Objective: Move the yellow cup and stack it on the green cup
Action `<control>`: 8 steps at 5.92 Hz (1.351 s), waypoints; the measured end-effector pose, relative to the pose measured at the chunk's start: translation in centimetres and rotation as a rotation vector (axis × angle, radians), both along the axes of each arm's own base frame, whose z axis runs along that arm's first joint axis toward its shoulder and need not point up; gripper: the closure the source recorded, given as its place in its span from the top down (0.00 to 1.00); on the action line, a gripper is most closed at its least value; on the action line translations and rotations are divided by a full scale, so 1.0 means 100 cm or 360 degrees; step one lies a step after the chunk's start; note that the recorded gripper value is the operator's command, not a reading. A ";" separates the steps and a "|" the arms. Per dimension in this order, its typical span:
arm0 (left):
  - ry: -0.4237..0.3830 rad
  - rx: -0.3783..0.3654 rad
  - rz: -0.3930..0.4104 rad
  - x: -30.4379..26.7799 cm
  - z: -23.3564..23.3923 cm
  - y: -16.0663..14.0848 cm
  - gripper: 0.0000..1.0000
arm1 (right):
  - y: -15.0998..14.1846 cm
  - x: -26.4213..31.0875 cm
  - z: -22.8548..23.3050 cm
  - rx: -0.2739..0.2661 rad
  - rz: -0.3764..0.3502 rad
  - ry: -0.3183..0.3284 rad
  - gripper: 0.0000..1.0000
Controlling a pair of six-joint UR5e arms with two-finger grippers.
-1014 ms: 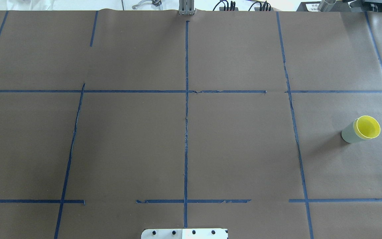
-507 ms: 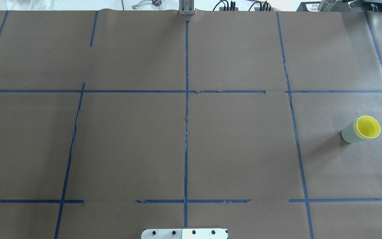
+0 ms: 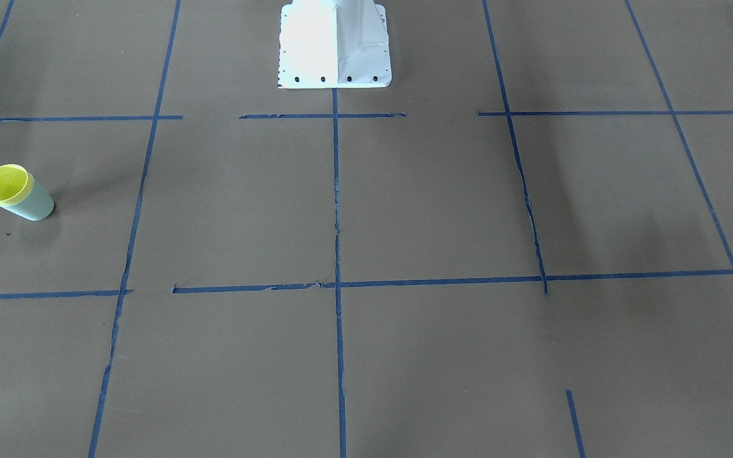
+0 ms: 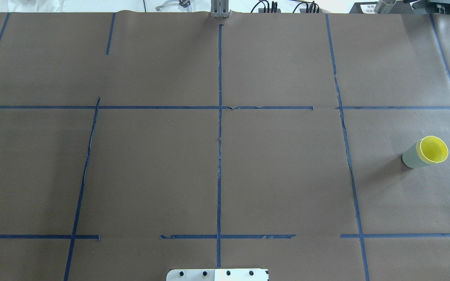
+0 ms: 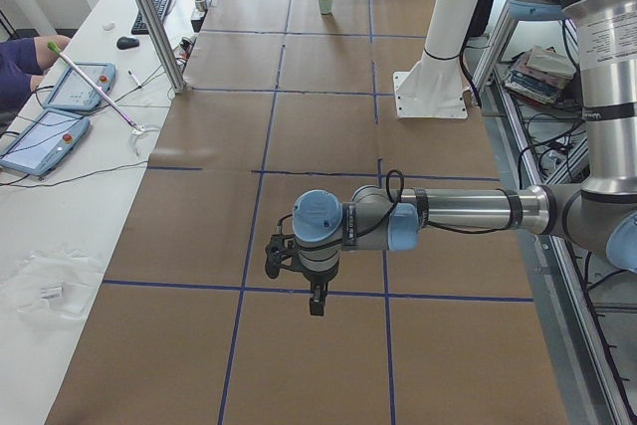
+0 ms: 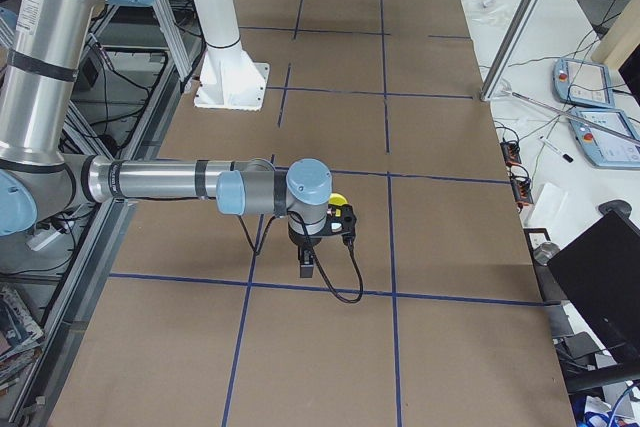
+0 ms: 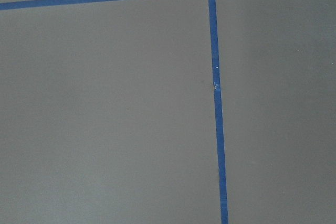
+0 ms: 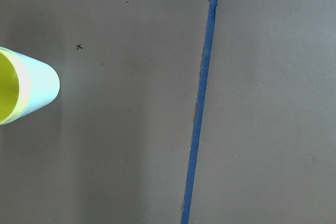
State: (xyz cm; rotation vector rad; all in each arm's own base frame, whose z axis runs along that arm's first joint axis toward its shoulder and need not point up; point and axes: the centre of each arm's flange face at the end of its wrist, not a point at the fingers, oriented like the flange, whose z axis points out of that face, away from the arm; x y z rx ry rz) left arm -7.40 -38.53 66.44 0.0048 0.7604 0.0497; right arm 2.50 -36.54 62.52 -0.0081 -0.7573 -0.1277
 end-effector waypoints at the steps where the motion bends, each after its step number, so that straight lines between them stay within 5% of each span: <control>1: 0.0000 -0.0029 0.0002 0.000 0.008 0.006 1.00 | 0.000 0.000 0.001 -0.0002 -0.0002 0.0000 1.00; 8: 0.0001 -0.0062 0.0004 0.000 0.016 0.015 1.00 | 0.001 -0.001 0.006 -0.0022 -0.0005 -0.0021 1.00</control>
